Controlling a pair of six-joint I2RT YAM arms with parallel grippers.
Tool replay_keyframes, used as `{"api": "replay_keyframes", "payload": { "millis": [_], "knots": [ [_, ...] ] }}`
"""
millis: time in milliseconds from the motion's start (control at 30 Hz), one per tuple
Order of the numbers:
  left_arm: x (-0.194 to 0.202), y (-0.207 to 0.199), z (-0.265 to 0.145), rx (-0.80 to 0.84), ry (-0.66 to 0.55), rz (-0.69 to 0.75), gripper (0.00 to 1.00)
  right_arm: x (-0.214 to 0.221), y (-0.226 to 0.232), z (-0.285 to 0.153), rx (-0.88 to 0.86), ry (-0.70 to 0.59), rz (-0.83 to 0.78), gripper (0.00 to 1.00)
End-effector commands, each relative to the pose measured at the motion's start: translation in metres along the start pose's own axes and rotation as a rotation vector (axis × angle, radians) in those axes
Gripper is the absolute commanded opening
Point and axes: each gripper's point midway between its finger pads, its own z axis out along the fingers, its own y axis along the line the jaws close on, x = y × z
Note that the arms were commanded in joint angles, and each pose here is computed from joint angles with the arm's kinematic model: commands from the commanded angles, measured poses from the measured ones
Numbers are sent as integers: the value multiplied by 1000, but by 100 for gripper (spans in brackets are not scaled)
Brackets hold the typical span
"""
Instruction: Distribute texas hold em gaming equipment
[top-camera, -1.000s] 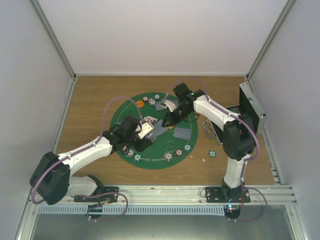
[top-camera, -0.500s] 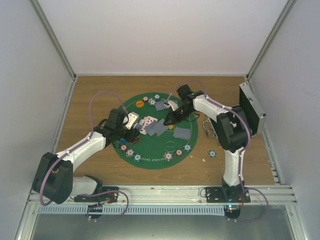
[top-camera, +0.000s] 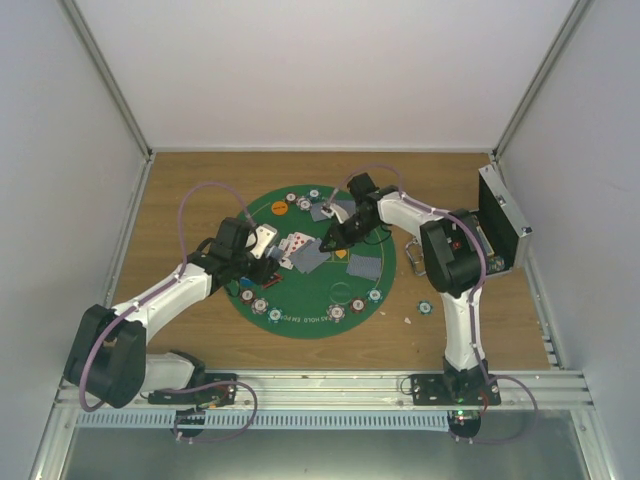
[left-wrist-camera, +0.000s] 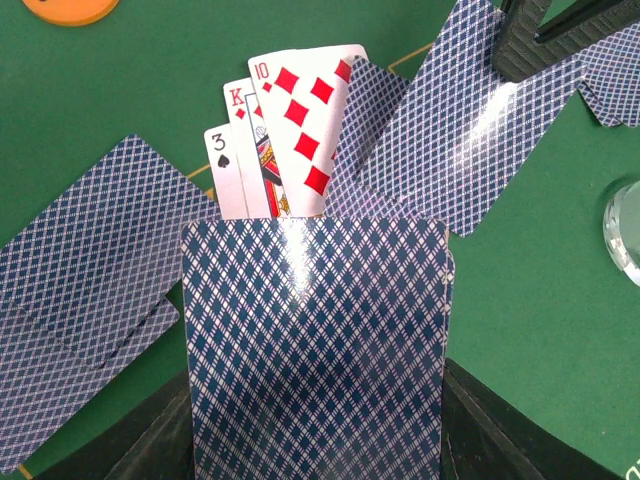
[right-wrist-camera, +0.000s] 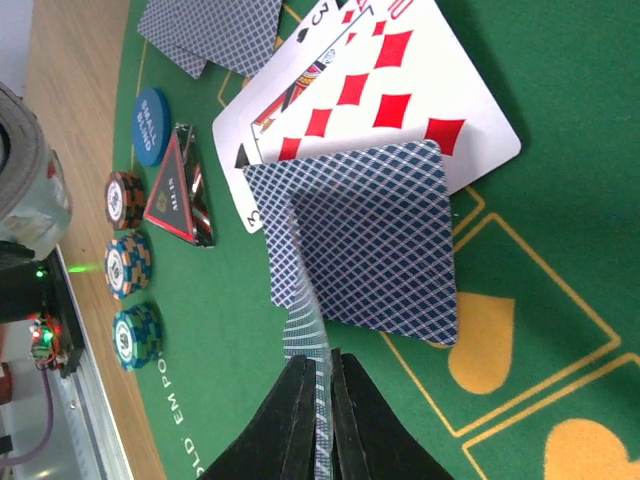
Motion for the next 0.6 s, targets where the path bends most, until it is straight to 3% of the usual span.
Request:
{"api": "replay_keyframes", "payload": {
  "millis": [0,367,567],
  "knots": [
    [-15,2,-3,-7,-60,2,55,-1,-8,4,34,2,-1,11],
    [-20,-1,-8,1,-79,7,55,-14,-17,-16,186,-52,-25,54],
    [-20,-29,-2,55,-59,71,55,-26,-13,-46,288,-127,-68,75]
  ]
}}
